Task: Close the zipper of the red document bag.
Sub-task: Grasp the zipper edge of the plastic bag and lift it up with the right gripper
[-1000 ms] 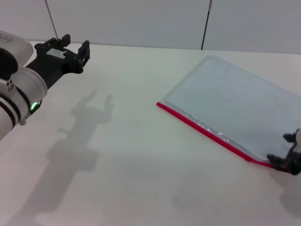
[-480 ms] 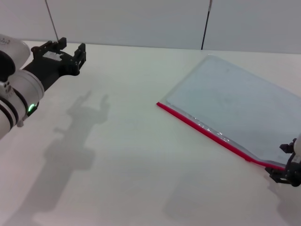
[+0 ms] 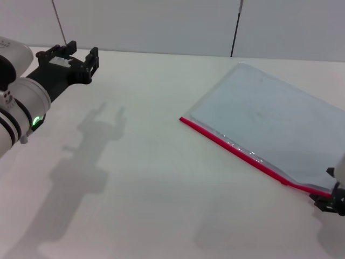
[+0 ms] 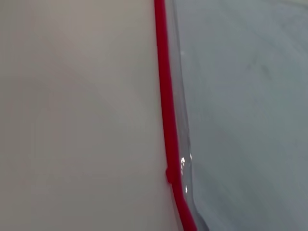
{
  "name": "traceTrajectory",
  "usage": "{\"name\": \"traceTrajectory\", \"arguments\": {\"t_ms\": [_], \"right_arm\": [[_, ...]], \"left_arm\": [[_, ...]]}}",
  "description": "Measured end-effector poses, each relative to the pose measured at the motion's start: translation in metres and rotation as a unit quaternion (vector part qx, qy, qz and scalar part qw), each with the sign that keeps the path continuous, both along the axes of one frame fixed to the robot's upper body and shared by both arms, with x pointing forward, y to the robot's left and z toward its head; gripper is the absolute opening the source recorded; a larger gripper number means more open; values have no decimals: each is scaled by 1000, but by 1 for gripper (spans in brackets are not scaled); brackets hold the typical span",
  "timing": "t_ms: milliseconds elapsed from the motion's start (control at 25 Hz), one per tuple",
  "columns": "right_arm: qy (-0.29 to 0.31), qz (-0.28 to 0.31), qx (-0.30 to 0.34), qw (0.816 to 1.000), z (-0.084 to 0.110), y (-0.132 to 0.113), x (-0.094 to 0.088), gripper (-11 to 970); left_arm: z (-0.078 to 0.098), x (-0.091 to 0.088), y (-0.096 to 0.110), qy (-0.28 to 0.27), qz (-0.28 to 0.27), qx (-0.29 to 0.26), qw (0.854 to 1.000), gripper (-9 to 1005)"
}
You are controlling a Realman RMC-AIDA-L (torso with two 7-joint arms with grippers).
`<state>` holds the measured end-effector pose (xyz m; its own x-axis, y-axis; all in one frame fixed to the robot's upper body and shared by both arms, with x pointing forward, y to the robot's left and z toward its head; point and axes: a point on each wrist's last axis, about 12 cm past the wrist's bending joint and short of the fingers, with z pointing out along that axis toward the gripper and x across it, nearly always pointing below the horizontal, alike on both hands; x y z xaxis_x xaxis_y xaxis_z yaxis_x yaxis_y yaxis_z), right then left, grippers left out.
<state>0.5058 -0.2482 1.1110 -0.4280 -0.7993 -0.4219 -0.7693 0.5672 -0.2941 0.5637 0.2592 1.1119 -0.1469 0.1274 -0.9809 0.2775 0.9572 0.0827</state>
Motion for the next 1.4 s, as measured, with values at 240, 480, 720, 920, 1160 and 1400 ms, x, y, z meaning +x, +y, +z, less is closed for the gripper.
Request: {"name": "traceTrajectory", "arguments": {"t_ms": [240, 480, 720, 920, 1160, 1400], "right_arm": [[9, -10, -22, 1000, -8, -1, 4, 665], [-2, -12, -20, 1000, -8, 2, 8, 663], [-10, -21, -24, 999, -10, 1, 13, 654], [-5, -15, -28, 999, -13, 5, 18, 631], [-11, -12, -27, 1000, -13, 7, 21, 559], [-17, -15, -25, 999, -12, 6, 22, 553]], "left_arm": [[0, 1, -1, 0, -1, -1, 1000, 478], [-1, 2, -1, 2, 1, -1, 1000, 478], [-1, 2, -1, 1, 2, -2, 1000, 478], [-1, 2, -1, 2, 2, -2, 1000, 477], [-3, 2, -1, 4, 3, -1, 1000, 477], [-4, 2, -1, 5, 3, -1, 1000, 477]]}}
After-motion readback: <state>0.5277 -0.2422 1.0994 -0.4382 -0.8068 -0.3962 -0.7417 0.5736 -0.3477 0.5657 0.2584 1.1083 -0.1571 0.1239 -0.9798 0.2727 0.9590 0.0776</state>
